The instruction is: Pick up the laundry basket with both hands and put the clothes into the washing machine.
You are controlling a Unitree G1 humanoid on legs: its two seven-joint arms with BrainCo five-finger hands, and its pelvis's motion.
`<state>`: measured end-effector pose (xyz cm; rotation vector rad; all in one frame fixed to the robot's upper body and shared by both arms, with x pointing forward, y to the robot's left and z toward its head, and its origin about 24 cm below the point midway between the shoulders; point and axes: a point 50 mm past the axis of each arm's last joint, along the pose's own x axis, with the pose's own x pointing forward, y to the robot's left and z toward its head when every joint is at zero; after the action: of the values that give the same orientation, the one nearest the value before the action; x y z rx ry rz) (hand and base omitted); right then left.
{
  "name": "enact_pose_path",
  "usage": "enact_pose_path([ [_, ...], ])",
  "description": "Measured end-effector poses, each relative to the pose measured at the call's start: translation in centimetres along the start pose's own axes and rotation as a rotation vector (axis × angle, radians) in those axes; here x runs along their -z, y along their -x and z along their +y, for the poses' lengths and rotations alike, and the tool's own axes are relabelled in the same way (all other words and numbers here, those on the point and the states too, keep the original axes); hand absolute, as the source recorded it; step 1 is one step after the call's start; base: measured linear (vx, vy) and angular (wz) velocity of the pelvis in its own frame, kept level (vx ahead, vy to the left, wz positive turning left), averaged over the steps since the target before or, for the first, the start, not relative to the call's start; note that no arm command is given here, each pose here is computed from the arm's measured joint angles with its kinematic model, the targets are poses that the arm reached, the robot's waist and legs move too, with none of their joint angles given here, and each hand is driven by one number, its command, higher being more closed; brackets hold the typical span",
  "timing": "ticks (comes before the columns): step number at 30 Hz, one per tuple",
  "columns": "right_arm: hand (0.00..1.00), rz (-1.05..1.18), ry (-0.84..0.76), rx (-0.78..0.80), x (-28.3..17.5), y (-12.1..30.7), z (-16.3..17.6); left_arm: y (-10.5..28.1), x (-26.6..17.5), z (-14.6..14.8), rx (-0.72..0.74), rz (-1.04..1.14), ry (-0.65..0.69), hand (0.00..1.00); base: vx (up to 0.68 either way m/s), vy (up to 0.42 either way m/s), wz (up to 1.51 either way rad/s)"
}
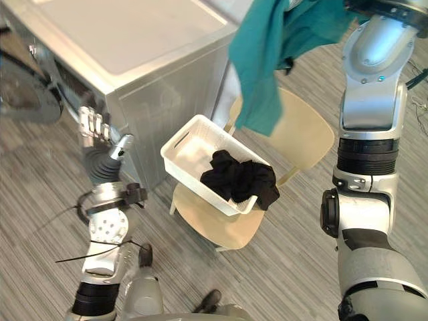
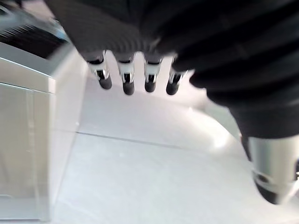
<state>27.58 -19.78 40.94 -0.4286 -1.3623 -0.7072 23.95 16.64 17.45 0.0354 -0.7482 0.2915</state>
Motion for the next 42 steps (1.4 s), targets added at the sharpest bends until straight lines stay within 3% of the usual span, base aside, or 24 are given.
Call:
enact_pose_path([
  [5,1.0,-0.01,-0.033,-0.119,-0.2,-0.1,0.4,-4.0,-2.6,1.8,0.011,-0.199,-0.105,0.0,0.02,0.032,-0.17],
  [9,1.0,-0.028,-0.113,-0.223,-0.9,0.6,0.7,-6.1,-3.9,1.7,0.117,-0.28,-0.152,0.0,0.02,0.026,-0.16],
  [15,1.0,0.046,-0.216,-0.418,0.1,3.8,2.1,-9.8,-0.1,0.9,0.387,-0.056,-0.093,0.0,0.01,0.006,-0.03],
  [21,1.0,0.091,-0.324,-0.591,-0.6,7.0,5.0,-10.6,1.3,-4.4,0.803,0.204,0.105,0.0,-0.01,0.012,-0.04],
  [23,1.0,0.098,-0.372,-0.633,-1.4,8.1,6.2,-10.4,1.3,-5.6,0.852,0.253,0.181,0.0,0.0,0.017,-0.08],
  [28,1.0,0.101,-0.489,-0.669,-3.4,9.5,8.2,-10.6,0.8,-6.8,0.868,0.298,0.261,0.0,0.02,0.008,0.06],
  [36,1.0,0.017,-0.665,-0.706,-8.2,10.2,10.6,-9.9,0.5,-11.5,0.941,0.342,0.371,0.0,0.0,0.002,0.01],
  [42,1.0,0.012,-0.68,-0.728,-8.6,10.5,10.9,-9.9,1.1,-12.8,0.91,0.367,0.397,0.0,0.0,0.0,0.0],
])
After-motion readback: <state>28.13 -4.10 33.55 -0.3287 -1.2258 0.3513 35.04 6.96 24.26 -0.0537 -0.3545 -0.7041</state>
